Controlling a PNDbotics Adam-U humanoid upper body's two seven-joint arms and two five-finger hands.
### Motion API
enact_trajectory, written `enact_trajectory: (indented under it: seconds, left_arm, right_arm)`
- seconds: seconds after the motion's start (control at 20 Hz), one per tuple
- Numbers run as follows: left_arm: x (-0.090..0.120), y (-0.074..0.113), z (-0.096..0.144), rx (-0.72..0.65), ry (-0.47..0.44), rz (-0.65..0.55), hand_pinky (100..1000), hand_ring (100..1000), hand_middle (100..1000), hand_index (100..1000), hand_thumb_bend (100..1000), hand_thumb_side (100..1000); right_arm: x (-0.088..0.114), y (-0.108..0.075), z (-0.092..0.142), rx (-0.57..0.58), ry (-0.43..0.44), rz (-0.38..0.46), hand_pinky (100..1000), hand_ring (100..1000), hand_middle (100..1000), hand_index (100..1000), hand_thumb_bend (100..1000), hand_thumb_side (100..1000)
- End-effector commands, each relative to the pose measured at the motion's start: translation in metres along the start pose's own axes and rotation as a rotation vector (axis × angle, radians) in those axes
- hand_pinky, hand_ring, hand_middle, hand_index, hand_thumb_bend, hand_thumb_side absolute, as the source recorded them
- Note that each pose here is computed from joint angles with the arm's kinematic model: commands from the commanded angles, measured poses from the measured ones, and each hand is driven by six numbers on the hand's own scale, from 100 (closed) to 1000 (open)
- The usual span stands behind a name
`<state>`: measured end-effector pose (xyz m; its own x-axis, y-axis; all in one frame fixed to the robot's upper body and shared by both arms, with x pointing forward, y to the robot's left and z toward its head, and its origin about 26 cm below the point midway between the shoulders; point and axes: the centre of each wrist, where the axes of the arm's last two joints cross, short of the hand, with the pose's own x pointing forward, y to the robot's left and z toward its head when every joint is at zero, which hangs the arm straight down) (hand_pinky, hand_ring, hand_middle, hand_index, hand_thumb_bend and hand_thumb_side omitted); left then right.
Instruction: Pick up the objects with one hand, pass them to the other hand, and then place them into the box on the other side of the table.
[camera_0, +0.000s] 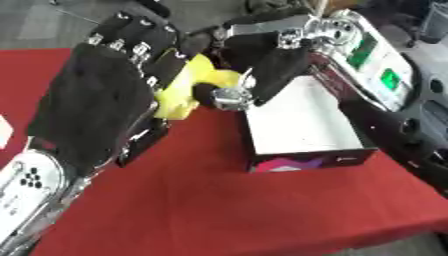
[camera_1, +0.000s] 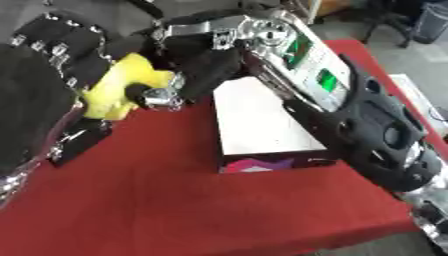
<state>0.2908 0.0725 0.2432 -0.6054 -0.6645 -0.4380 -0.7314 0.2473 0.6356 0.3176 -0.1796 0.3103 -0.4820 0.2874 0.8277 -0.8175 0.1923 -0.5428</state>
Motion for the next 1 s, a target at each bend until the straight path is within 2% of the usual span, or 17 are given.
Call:
enact_trajectory:
  seconds: [0.05,0.35,0.6,1.0]
  left_arm:
    - [-0.0044,-0.0008,-0.0027,-0.018,0.011,-0.033,790,765,744,934,778,195]
    - [-0.0038,0.0002,-0.003,-0.046,-0.002,-0.055,806,786,769,946,883,230]
    - [-0.0052,0.0012,-0.0017,-0.044,0.024,-0.089,818,803,785,982,959,218]
    - [-0.0078,-0.0004,0.0037,0.009,0.111,-0.132,821,810,793,1000,957,205]
  right_arm:
    - [0.0166,0.008,-0.0011,0.058,-0.04,0.01,905,892,146,560,100,135]
    - [0.0162,0.007,-0.0006,0.046,-0.033,-0.015,900,884,126,540,100,120]
    - [0.014,0.0055,0.0006,0.026,-0.024,-0.034,896,876,110,523,100,113]
    - [0.0121,0.0034,0.0039,0.002,-0.006,-0.044,897,875,110,522,100,110]
